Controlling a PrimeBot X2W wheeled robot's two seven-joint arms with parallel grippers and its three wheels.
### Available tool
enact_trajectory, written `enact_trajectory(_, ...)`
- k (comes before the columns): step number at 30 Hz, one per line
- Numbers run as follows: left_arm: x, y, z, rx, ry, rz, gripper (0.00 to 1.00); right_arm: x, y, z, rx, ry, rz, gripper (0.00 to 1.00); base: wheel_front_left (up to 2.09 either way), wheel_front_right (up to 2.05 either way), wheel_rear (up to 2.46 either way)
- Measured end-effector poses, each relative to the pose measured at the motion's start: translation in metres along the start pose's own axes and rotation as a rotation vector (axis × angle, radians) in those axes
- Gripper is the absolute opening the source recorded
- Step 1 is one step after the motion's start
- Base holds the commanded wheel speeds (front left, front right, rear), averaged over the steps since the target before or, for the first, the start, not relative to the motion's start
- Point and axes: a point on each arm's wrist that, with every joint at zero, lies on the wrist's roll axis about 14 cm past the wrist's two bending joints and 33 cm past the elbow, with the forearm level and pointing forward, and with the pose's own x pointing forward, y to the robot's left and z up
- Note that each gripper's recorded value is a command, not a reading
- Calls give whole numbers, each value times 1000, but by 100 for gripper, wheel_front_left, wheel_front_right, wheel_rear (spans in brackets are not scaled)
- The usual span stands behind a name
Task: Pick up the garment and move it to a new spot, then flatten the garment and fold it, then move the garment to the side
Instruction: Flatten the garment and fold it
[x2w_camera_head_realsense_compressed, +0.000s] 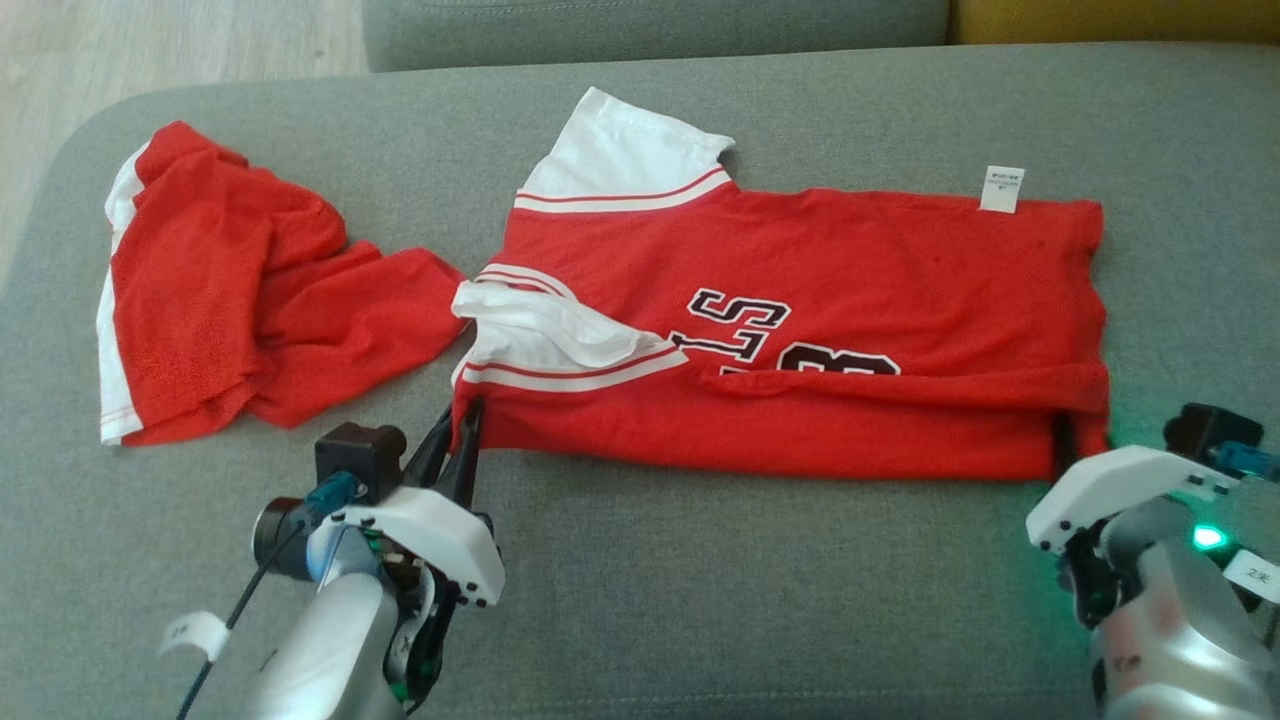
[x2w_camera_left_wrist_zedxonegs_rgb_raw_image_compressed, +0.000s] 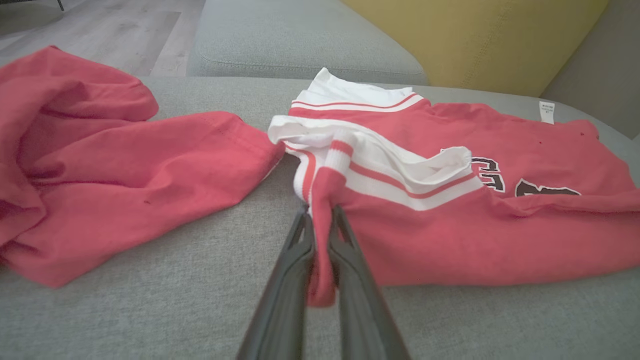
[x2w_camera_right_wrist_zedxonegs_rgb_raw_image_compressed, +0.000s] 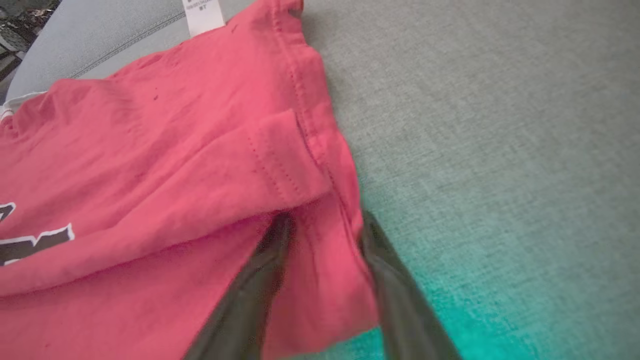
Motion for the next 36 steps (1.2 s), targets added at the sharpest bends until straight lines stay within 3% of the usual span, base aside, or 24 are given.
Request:
enact_trajectory(6,-4,-1,1,16,12,-5,0,-6,2,1,-58,-3,7,0,0,0,0)
enact_trajectory(18,-57,-4,-47,-16,182,-11,0,-44,-22,-1,-128,34,-9,0,0,0,0)
enact_trajectory(36,-102,-11,-64,-79,259,-21,0,-109,-48,-43,-78,175,10,0,0,0,0)
